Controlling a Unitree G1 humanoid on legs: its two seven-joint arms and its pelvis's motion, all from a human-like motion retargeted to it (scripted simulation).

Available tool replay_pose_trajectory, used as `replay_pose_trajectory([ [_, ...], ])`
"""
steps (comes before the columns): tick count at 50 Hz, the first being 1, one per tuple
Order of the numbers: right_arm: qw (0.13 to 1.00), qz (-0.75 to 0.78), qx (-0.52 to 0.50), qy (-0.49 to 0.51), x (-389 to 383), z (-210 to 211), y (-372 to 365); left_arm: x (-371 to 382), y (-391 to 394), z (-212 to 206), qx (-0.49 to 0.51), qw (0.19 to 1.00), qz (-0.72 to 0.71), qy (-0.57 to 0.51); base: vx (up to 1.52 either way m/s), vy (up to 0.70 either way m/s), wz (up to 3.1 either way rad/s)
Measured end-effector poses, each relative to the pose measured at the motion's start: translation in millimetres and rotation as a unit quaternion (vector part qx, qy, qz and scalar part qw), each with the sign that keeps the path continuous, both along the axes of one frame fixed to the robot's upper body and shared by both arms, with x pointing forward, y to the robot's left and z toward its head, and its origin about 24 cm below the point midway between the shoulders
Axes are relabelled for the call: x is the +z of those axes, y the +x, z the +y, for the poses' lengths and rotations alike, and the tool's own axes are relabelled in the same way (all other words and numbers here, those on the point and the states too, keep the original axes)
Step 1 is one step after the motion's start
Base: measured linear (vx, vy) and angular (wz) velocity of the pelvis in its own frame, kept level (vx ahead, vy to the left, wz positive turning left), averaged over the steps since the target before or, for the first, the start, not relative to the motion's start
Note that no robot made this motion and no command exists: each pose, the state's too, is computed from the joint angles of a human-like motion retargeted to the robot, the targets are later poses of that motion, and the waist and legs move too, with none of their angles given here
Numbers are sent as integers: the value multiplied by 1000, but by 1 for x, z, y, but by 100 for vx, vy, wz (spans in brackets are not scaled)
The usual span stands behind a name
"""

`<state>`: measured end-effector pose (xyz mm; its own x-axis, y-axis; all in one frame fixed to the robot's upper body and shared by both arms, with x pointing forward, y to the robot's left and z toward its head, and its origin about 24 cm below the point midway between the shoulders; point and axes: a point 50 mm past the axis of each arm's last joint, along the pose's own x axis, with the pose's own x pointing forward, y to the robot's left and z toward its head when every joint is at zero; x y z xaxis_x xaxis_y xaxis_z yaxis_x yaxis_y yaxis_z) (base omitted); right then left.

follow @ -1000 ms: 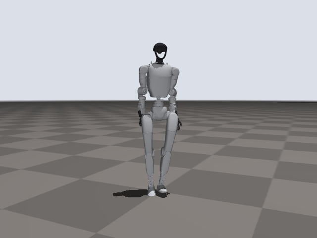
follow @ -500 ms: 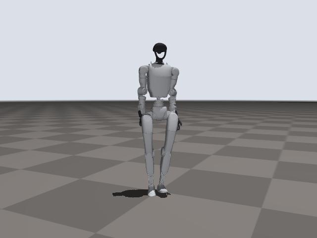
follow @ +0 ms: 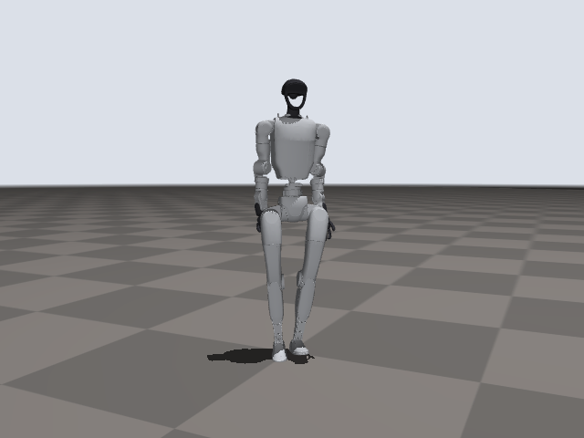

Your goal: Dance

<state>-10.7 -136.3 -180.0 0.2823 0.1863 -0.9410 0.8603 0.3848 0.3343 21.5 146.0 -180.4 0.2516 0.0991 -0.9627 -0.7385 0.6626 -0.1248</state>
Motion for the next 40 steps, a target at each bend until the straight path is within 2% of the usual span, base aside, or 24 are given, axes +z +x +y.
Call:
replay_pose_trajectory([
  [40, 1000, 0, 1, 2, 0, 0, 1, 0, 0, 1, -1, 1000, 0, 0, 0, 0, 0],
])
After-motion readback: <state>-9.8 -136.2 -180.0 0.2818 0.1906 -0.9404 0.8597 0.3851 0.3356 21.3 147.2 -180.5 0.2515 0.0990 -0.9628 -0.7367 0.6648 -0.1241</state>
